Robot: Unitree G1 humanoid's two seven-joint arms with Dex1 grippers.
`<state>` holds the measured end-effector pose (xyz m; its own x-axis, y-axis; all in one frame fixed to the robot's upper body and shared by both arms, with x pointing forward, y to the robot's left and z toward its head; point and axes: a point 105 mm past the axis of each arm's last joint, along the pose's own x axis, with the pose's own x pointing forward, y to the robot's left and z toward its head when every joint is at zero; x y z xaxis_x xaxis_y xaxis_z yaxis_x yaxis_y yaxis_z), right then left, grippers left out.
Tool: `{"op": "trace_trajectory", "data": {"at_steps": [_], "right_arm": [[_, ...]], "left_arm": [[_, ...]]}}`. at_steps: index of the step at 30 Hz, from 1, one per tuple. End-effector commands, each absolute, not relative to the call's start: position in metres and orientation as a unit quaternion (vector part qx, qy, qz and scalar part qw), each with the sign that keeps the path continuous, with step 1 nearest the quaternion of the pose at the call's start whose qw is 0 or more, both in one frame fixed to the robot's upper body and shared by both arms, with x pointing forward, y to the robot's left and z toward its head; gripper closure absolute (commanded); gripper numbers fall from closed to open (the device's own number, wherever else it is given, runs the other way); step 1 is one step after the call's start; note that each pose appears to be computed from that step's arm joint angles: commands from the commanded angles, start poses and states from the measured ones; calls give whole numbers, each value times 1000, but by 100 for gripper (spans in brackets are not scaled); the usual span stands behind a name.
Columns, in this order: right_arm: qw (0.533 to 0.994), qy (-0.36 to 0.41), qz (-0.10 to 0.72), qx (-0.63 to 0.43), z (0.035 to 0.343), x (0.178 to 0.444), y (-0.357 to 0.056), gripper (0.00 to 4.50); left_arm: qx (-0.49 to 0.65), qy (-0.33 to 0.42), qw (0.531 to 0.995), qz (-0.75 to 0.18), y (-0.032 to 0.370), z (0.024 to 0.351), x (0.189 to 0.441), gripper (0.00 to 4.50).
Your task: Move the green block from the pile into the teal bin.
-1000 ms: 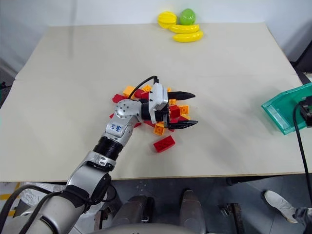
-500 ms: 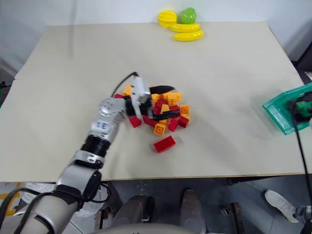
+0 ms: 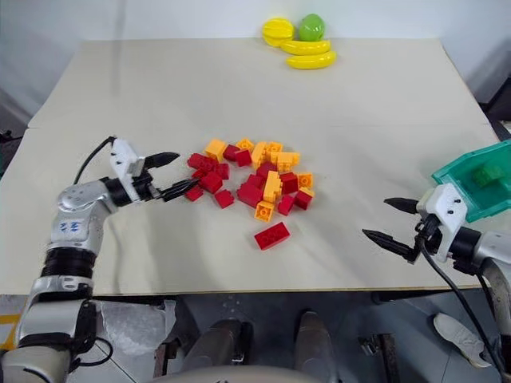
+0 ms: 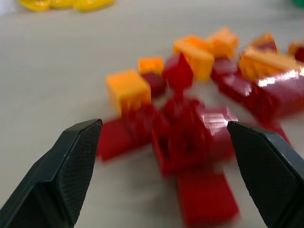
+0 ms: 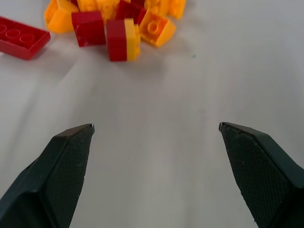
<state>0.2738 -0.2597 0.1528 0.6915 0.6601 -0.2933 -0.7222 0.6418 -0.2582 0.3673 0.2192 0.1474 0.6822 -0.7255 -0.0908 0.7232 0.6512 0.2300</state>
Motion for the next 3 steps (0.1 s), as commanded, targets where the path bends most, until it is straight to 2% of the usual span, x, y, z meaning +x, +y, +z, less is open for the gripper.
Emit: {"op": "trace_trajectory", "data": {"at_steps": [1,3], "right_arm": [[901,59,384,-192,157,281,-260,8],[905,47,374,-196,156,286,-261,8]], "left_arm": [[121,-31,927,-355,254,167,359,0],[120,-27,927,-355,258,166,357,0]]}}
